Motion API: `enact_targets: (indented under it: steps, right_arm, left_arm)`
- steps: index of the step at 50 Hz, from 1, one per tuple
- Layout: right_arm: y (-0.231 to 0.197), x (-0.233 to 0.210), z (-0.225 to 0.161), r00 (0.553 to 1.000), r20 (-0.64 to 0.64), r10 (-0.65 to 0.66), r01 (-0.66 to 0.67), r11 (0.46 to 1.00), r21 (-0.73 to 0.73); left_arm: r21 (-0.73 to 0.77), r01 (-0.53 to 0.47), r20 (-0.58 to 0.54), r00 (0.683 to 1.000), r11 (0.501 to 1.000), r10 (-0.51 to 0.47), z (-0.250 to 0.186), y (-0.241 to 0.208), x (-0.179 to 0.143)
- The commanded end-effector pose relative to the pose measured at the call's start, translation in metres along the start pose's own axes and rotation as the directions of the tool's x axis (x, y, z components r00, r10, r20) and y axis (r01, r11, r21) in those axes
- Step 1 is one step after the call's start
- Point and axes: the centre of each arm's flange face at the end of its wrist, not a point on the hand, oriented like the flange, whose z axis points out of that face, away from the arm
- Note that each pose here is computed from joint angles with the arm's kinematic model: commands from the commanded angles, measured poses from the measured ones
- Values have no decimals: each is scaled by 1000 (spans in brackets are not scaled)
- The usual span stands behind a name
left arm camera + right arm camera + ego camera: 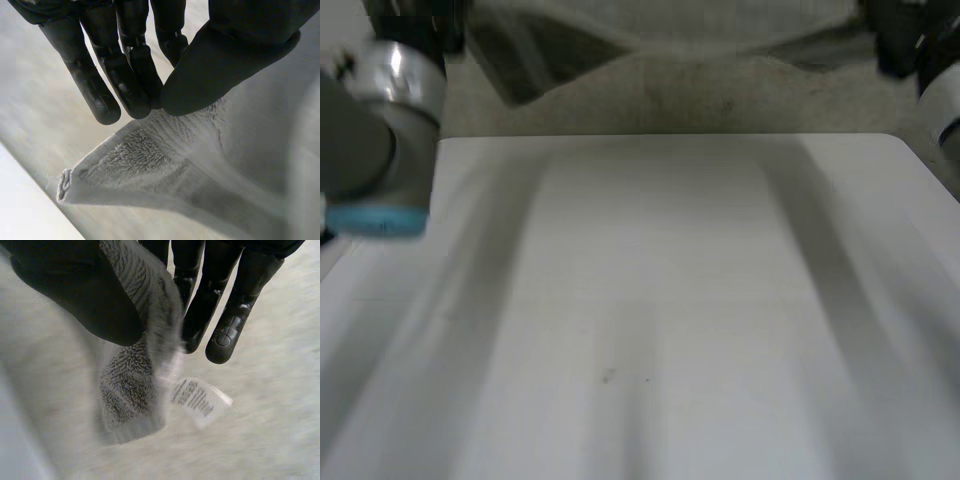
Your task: Fold the towel.
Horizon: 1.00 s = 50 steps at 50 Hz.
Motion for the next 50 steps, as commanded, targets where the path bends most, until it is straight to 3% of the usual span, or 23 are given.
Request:
enact_targets:
  steps: [1,4,9,11,18,26,30,34,42,50]
  right_arm:
    - [61,-68,-40,949,283,136,-70,970,-231]
    - [74,-81,-49,931,321,172,-80,957,-280]
    - [119,-123,-92,857,427,289,-52,873,-486]
    - [127,-123,-100,848,435,303,-32,849,-527]
    - [132,-110,-118,818,416,397,-32,754,-656]
    - [136,-90,-129,816,233,529,-199,634,-747]
    - [141,-87,-136,788,111,606,-326,562,-760]
    - [144,-87,-141,775,81,627,-364,548,-753]
    - [148,-92,-144,782,64,619,-400,578,-711]
    - [151,-91,-142,723,-49,689,-527,505,-684]
  left_arm:
    - [-255,-32,-163,987,966,-11,-72,69,38]
    - [-337,-46,-208,978,940,-27,-100,93,47]
    - [-443,-78,-281,958,893,-56,-140,122,66]
    - [-483,-94,-320,944,870,-76,-158,131,77]
    - [-494,-97,-318,945,864,-76,-162,130,75]
    - [-472,-87,-308,949,877,-72,-160,119,70]
    - [-460,-78,-303,950,884,-74,-159,113,69]
    - [-460,-80,-305,949,884,-73,-160,112,69]
    - [-464,-79,-305,949,882,-75,-162,113,68]
    - [-463,-81,-306,949,883,-74,-162,113,68]
